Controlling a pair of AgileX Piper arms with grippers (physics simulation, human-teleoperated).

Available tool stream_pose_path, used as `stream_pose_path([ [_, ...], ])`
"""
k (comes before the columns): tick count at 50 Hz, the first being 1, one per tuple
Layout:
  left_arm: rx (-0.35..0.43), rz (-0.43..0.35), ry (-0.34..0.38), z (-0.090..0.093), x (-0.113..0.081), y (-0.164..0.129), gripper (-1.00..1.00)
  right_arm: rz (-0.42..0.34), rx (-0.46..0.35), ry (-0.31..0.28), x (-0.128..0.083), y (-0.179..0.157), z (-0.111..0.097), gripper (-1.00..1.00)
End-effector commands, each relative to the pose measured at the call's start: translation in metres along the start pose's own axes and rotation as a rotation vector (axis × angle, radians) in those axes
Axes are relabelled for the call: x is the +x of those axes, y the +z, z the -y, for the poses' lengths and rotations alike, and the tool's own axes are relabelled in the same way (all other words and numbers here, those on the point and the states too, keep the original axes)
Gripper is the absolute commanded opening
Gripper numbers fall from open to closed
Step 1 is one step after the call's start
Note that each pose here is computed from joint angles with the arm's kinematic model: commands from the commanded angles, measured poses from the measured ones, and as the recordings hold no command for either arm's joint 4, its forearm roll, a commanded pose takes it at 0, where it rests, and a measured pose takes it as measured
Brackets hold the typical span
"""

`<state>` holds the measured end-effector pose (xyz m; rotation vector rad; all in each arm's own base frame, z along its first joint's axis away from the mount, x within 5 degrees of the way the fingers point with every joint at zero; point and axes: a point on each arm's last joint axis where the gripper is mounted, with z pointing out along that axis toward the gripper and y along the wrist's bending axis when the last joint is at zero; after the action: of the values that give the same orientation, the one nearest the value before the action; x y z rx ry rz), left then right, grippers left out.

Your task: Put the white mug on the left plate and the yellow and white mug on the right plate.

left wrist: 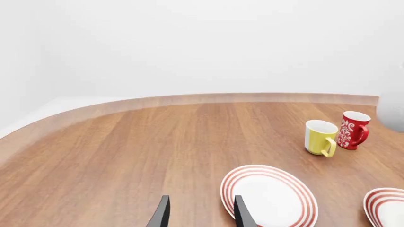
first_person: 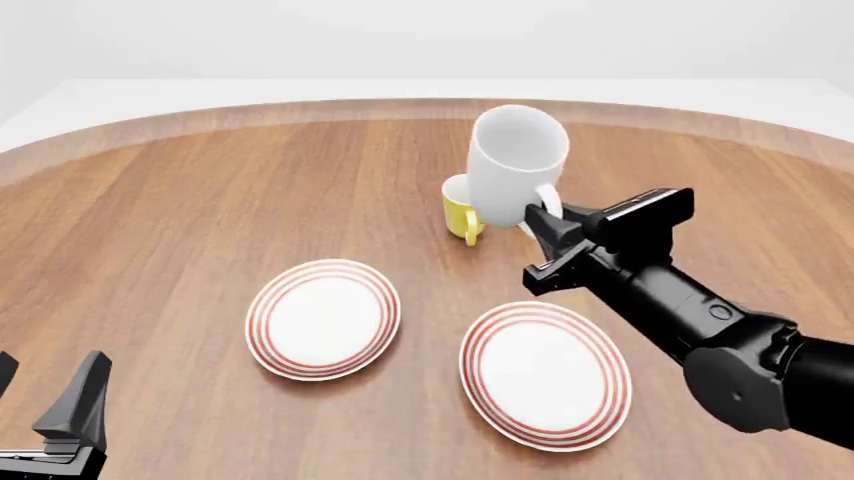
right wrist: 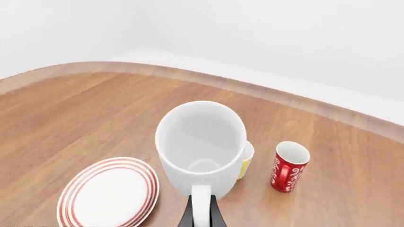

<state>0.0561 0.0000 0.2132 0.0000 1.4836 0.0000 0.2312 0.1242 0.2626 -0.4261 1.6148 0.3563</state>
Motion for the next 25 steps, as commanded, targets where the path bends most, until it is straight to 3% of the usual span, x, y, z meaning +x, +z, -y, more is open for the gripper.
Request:
stream_pose_path([
  [1, 0.000, 0.000, 0.000, 0.000, 0.000, 0.000, 1.00, 0.005, -0.056, -0.001, -0.004, 0.011, -0.015, -1.00],
  [25, 0.000, 0.000, 0.000, 0.000, 0.000, 0.000, 1.00, -0.009, -0.133, -0.004, 0.000, 0.034, -0.040, -1.00],
])
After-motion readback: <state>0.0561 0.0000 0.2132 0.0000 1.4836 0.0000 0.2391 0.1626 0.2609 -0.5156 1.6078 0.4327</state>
